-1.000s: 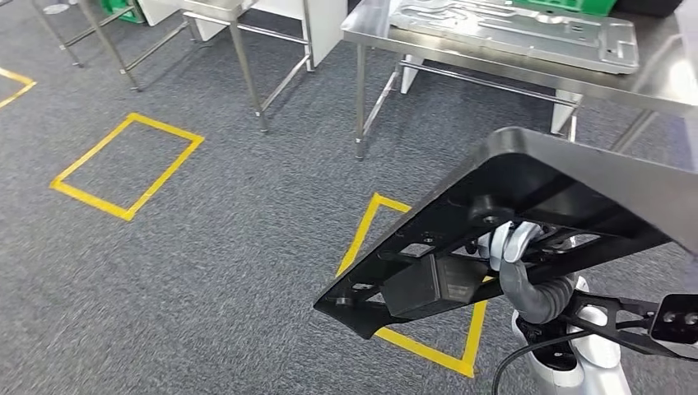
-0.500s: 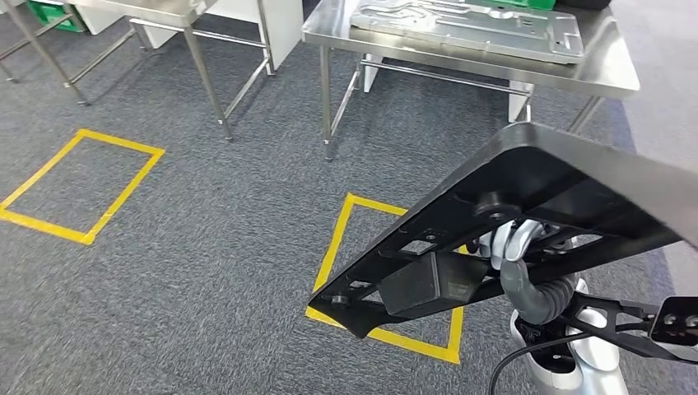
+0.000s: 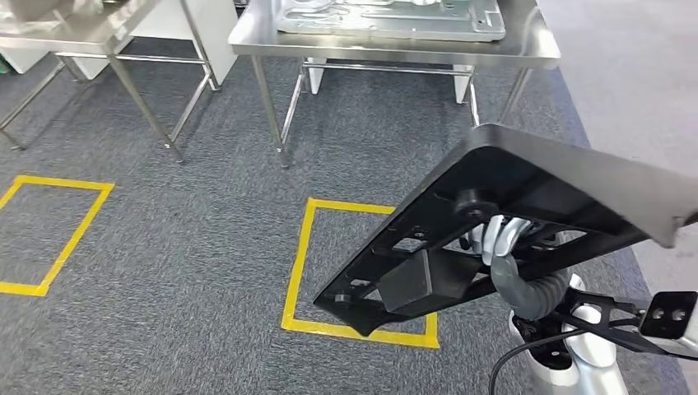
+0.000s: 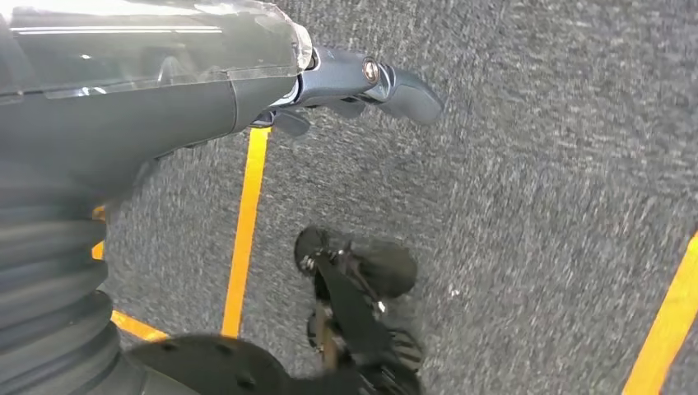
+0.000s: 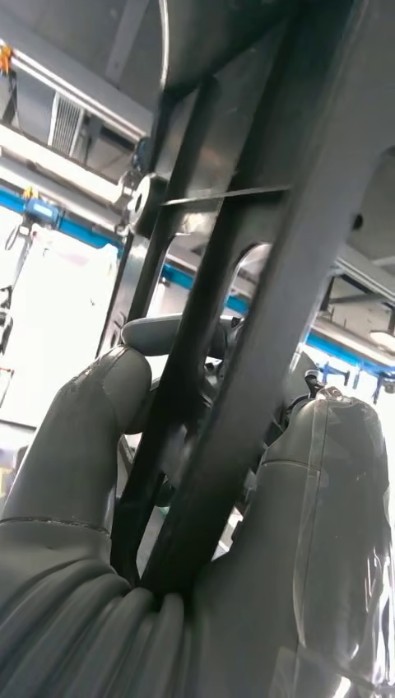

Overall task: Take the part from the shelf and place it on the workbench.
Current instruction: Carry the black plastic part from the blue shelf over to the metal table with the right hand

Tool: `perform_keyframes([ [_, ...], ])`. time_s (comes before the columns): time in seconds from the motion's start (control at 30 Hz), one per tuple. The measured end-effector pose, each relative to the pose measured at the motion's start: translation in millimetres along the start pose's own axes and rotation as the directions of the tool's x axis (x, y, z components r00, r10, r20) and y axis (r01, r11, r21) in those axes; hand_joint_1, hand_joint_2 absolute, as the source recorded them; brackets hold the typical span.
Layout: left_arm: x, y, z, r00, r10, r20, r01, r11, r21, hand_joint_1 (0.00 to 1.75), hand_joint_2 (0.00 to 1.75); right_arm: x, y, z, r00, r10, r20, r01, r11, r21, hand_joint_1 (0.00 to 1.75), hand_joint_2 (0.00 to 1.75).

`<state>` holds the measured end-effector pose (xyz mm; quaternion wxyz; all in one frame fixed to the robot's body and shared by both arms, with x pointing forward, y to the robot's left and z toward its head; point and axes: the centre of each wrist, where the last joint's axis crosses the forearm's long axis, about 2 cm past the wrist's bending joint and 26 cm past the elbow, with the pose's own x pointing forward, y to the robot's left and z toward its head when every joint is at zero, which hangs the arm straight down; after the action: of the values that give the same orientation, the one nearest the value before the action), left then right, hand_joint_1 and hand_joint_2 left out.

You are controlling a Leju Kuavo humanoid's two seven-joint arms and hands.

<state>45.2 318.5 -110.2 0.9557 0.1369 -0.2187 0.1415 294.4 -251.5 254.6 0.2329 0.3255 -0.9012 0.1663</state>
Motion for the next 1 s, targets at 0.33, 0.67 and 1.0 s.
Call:
perform_keyframes([
  [0.33,0.9,2.0,-0.8,1.000,0.004,0.003,-0.004,1.000,-0.017,0.00,1.75,-1.0,0.6,1.0,1.000,0.022,-0.006,-0.022,1.000,-0.004,1.55,1.75],
  [0.67,0.1,1.3,-0.4,1.000,0.004,0.013,-0.004,1.000,-0.027,0.00,1.75,-2.5,3.8,4.0,0.999,0.039,-0.008,-0.039,0.999,-0.008,1.55,1.75],
  [1.0,0.4,1.4,-0.6,1.000,0.004,0.013,-0.004,1.000,-0.027,0.00,1.75,-2.8,4.1,1.7,0.999,0.039,-0.004,-0.039,0.999,-0.004,1.55,1.75],
])
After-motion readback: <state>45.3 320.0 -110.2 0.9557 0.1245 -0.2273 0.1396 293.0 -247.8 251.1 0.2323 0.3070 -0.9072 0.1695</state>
